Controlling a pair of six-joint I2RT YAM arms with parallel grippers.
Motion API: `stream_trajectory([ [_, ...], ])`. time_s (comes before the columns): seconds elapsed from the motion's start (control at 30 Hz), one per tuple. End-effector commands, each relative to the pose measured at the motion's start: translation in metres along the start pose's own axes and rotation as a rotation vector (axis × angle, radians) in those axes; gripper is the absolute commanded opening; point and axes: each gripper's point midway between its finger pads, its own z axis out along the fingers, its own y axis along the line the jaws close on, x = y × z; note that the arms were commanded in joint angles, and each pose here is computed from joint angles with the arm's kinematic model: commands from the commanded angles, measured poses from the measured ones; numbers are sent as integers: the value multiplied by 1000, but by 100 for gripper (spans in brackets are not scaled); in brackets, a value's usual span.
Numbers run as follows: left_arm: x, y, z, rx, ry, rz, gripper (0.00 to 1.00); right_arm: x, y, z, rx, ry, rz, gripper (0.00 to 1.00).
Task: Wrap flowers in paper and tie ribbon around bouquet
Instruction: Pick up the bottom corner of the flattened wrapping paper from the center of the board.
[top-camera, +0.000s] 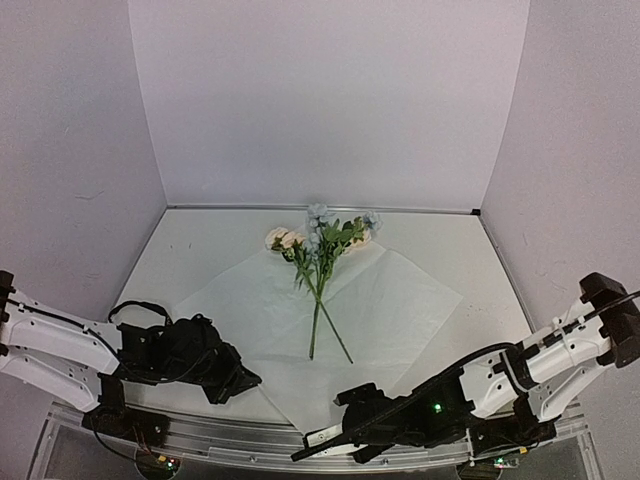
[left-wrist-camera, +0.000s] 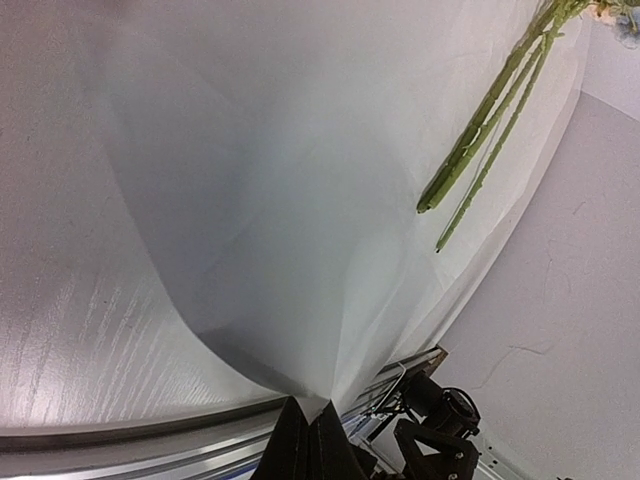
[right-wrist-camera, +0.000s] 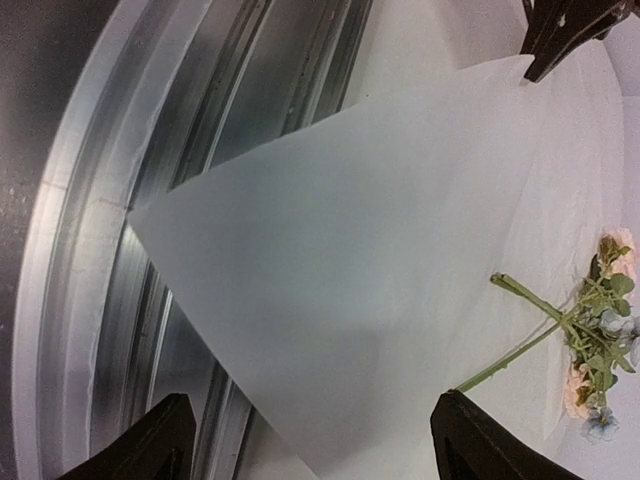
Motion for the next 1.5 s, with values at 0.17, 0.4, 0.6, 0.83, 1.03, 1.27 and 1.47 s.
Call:
stream_trajectory([
  [0.17,1,-9,-7,67,6,-37,0,-33,-18,1,150,-46,-17,81],
  [0.4,-1,-12,-14,95,-1,-59,0,-33,-14,-2,189,-35,-47,84],
  [0.6,0,-14,-16,108,1,-65,0,-39,-17,-5,221,-42,-9,84],
  [0.83,0,-14,-15,109,3,-71,0,-50,-11,-7,220,-69,32,82],
  [1.03,0,-14,-15,112,2,-74,0,-50,-3,-12,217,-85,68,82],
  [1.27,1,-17,-16,121,6,-74,0,-63,-6,-8,240,-93,116,82],
  [1.47,1,-16,-16,120,7,-77,0,-74,-17,-3,315,-93,149,69],
])
